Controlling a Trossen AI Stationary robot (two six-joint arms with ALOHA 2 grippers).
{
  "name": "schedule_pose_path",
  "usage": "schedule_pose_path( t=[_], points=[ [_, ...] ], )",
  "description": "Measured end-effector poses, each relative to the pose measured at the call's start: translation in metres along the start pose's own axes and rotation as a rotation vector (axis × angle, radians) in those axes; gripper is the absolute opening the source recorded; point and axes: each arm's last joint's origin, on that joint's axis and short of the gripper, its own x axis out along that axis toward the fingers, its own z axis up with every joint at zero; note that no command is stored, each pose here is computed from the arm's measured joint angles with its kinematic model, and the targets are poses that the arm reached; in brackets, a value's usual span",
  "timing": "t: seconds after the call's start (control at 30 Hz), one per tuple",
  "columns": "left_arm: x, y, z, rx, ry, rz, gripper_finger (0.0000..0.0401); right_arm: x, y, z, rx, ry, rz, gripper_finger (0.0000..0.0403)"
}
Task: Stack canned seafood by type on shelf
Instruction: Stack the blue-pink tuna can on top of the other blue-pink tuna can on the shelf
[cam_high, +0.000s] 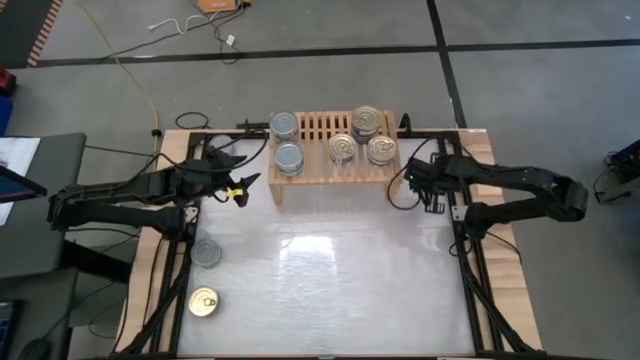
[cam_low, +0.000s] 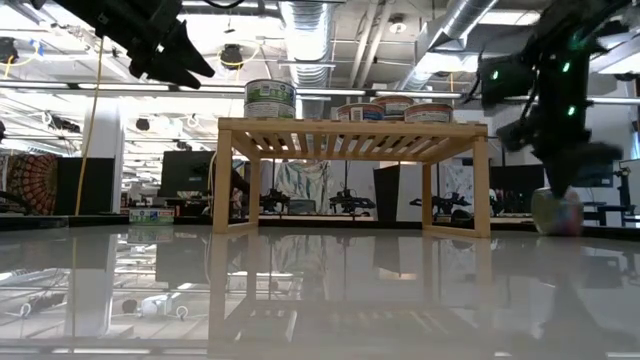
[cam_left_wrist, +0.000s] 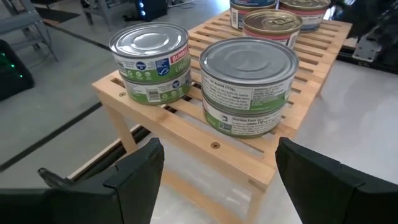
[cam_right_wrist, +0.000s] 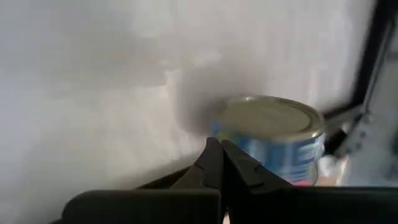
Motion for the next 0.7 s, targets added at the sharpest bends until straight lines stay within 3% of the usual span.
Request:
schedule_pose_path(
  t=[0.13,0.23,0.4,0.5,0.57,0.7],
  points=[
    [0.0,0.0,0.0,0.016,0.001,0.0,0.0297,-0.036,0.015,0.003,-0.016,-0.086,0.172,0.0024],
    [0.0,0.0,0.0,0.019,0.002,0.0,0.0297,-0.072,0.023,0.006,-0.022,-0.173,0.198,0.0024],
    [0.0,0.0,0.0,0.018,0.0,0.0,0.0297,-0.113,0.015,0.002,0.056,-0.272,-0.056,0.0024],
    [0.0,0.0,0.0,0.016,-0.003,0.009,0.0297,-0.114,0.008,-0.002,0.023,-0.258,-0.19,0.0024],
    [0.0,0.0,0.0,0.016,-0.004,0.011,0.0297,-0.105,0.003,-0.003,0.011,-0.201,-0.207,0.0024],
    [0.0,0.0,0.001,0.015,-0.006,0.012,0.0297,-0.08,-0.01,-0.01,0.098,-0.053,-0.212,0.0024]
  ],
)
